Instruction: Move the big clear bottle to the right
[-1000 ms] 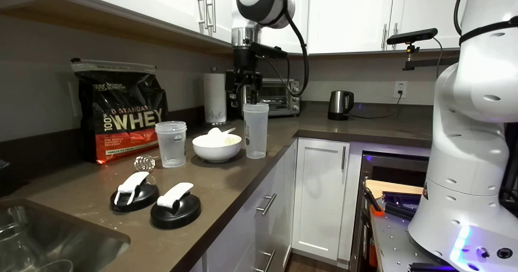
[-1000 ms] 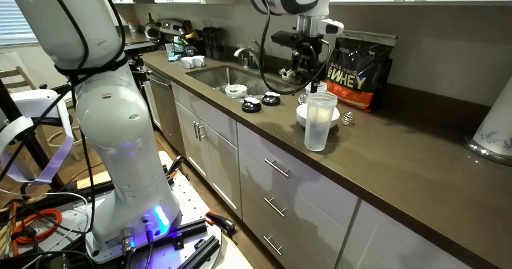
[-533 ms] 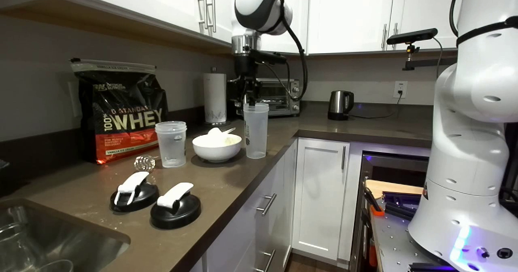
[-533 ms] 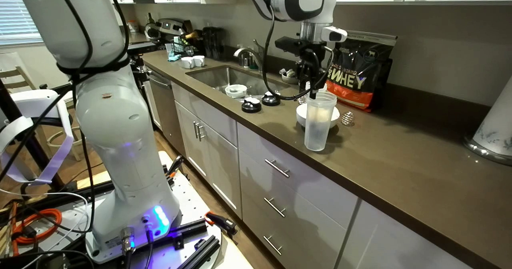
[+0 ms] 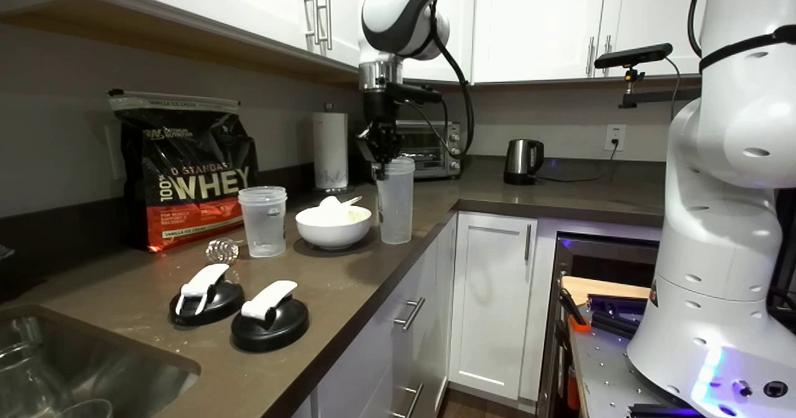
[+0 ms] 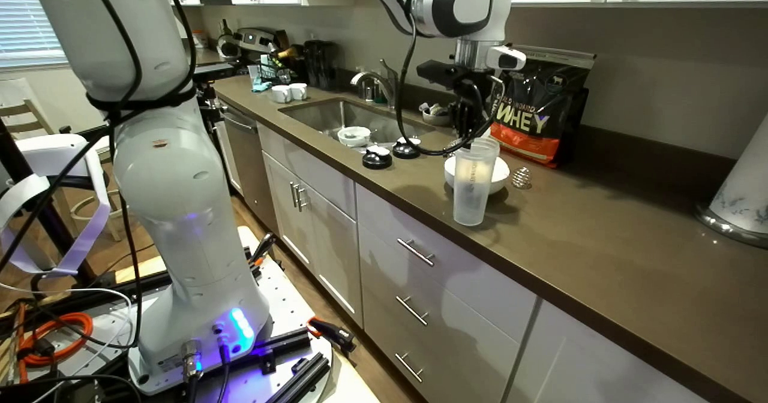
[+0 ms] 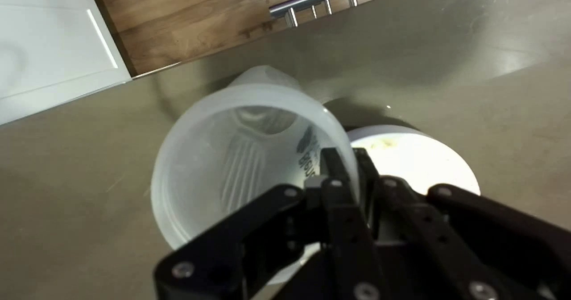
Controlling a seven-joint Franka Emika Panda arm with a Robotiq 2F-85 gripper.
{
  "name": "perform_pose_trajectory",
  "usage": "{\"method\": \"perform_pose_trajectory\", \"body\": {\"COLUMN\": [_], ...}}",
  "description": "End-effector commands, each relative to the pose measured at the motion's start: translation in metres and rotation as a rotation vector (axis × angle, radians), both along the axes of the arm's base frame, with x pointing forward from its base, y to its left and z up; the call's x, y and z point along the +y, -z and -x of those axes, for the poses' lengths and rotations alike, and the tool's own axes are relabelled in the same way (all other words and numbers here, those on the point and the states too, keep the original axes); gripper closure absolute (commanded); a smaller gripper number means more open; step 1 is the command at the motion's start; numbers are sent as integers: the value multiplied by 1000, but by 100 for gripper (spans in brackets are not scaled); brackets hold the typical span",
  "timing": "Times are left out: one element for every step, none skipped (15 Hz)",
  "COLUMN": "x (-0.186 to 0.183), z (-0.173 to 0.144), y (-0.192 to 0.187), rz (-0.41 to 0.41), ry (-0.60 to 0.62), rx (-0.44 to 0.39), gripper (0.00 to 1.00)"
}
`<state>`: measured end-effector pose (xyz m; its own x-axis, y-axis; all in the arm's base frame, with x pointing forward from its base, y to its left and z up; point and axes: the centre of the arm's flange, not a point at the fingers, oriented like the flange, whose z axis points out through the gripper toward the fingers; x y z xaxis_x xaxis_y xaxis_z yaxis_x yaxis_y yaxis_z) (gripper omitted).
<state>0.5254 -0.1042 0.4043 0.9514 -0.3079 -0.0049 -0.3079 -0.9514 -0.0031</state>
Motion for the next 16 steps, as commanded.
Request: {"method": "perform_pose_trajectory", "body": {"x": [-16,-21,-29,-35,-44,-50,-59,-65,-72,-78,-83,-87,-89,-92,-93,-94], "z": [-9,-9,-12,-14,-16,-17,-18,-17,-18,-19,-19,-20,-20,-20,-21,-21], "y": [-2,-3,-5,-7,-10,-12,-14,-15,-16,-17,-18,-19,-19,-20,-20,-21], "rz": [4,5,10,11,14,18,22,27,34,38,47,58,73,86,99,112], "ry": [10,17,33,46,66,81,101,116,132,145,156,165,174,178,184,189], "rx": [-10,-10,-18,-23,-32,-40,-48,-56,-65,-72,-80,-87,-94,-97,-102,-105], "gripper": [98,98,98,98,98,98,98,98,98,98,98,98,98,98,98,98]}}
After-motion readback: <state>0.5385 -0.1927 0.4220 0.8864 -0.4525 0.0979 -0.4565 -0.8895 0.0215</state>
